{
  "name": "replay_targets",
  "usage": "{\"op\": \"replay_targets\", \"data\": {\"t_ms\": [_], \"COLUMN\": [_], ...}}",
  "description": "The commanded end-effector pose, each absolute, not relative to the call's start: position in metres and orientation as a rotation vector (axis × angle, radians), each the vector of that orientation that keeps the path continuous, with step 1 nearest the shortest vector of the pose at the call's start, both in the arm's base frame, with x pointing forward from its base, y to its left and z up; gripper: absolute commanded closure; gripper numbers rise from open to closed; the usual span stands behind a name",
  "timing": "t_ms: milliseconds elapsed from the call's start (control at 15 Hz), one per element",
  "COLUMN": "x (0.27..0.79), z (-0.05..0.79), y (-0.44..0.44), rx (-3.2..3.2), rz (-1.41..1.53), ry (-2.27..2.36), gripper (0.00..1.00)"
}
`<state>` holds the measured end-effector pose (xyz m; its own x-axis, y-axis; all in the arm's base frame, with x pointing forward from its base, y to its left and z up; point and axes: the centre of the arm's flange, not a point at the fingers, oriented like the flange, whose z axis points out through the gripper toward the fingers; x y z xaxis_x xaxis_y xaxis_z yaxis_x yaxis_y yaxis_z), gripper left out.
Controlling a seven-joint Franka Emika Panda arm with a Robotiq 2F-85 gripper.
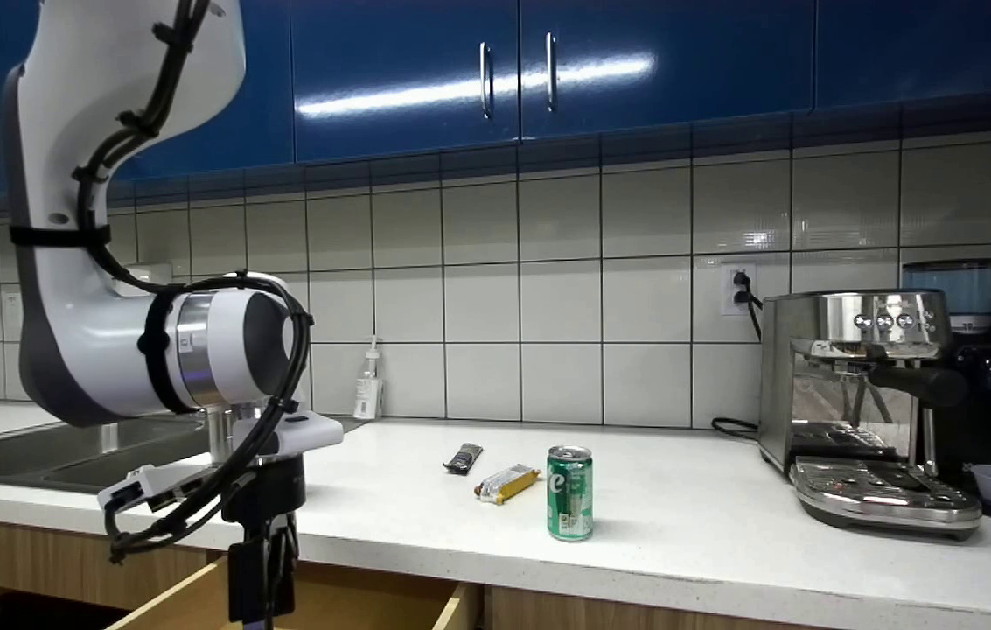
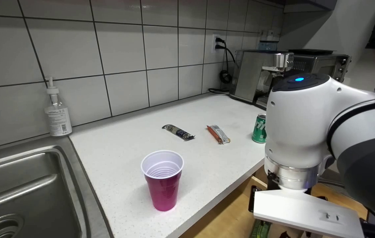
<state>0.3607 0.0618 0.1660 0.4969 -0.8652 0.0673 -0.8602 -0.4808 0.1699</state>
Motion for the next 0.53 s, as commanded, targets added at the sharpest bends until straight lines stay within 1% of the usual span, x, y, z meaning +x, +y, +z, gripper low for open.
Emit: {"op": "replay_targets", "data": {"t_ms": [0, 467], "x": [0.364, 0.373], "z": [0.184, 0.212], "y": [0.061, 0.057], "rx": [2.577, 2.605], "rz": [0.018, 0.080], "ry": [-1.522, -1.596], "gripper": [0.00, 0.00]}}
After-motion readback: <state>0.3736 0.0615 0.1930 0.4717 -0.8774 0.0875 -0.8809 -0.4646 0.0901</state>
